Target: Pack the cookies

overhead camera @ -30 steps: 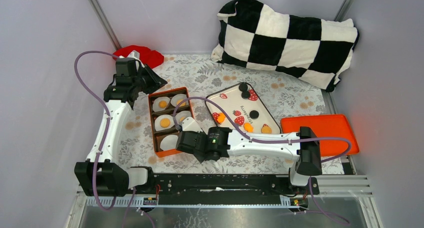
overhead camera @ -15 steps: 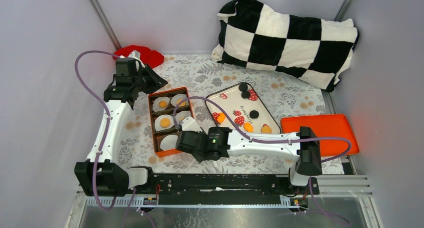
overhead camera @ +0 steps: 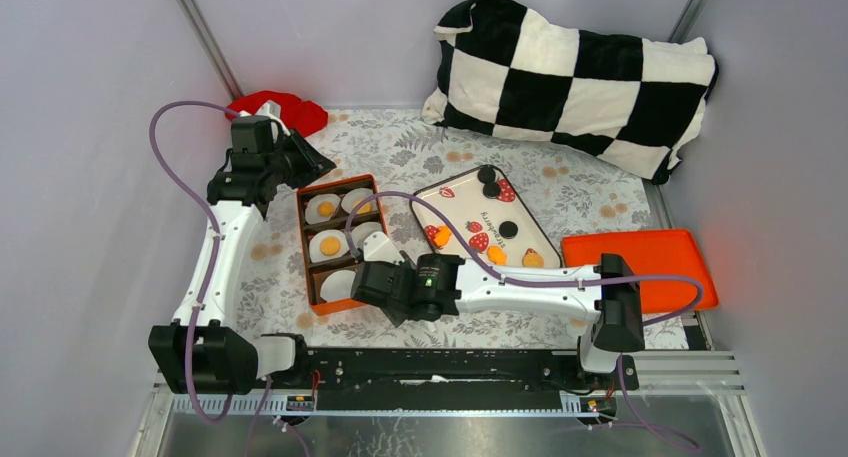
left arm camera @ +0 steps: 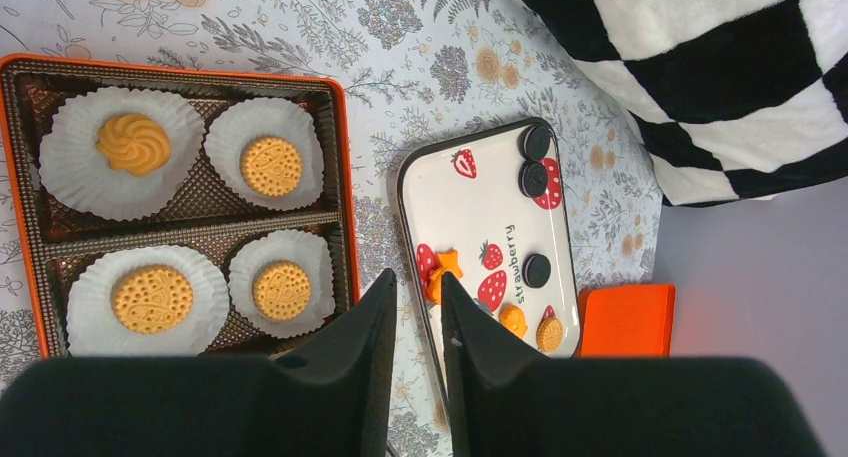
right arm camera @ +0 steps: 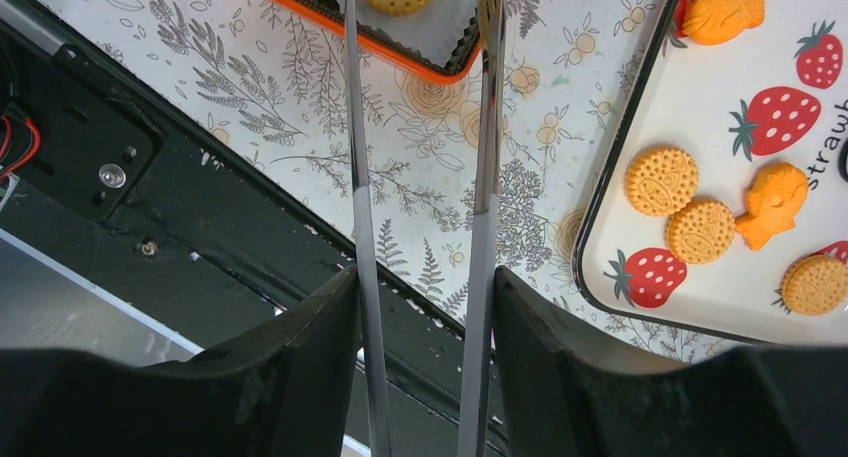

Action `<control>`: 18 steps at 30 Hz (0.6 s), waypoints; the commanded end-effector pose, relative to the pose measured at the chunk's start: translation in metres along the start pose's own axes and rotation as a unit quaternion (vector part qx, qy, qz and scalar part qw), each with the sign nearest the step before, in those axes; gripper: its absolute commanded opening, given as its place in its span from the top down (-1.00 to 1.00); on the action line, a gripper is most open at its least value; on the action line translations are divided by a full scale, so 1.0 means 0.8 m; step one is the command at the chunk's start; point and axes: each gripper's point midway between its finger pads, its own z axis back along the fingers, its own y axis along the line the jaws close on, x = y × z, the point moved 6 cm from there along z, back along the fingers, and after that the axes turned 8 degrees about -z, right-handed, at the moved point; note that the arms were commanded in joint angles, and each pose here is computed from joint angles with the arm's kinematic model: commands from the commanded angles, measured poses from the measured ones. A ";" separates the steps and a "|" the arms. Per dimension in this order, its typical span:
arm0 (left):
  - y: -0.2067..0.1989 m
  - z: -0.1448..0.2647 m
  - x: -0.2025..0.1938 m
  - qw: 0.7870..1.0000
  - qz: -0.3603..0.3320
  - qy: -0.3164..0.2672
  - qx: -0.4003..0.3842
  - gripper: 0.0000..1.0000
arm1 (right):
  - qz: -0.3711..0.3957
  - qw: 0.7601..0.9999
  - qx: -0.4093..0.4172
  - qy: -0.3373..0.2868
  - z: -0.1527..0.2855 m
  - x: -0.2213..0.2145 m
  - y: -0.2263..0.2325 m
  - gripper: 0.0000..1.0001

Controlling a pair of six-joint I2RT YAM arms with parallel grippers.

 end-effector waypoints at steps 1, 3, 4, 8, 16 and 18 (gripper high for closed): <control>-0.009 0.012 0.009 0.999 -0.020 -0.020 -0.015 0.44 | -0.019 0.998 0.014 -0.057 0.029 0.032 0.002 -0.10; -0.008 0.011 0.008 1.000 -0.020 -0.019 -0.014 0.44 | -0.019 0.998 0.013 -0.059 0.030 0.032 0.001 -0.04; -0.008 0.011 0.008 1.000 -0.020 -0.018 -0.013 0.44 | -0.022 0.998 0.009 -0.063 0.032 0.034 -0.001 0.00; -0.009 0.010 0.009 1.000 -0.018 -0.018 -0.015 0.44 | -0.032 0.995 -0.032 -0.093 0.051 0.044 -0.023 0.07; -0.013 0.010 0.012 0.999 -0.014 -0.019 -0.023 0.44 | -0.083 0.981 -0.098 -0.143 0.106 0.039 -0.088 0.00; -0.014 0.008 0.013 0.999 -0.012 -0.018 -0.026 0.44 | -0.095 0.978 -0.120 -0.143 0.111 0.029 -0.104 -0.02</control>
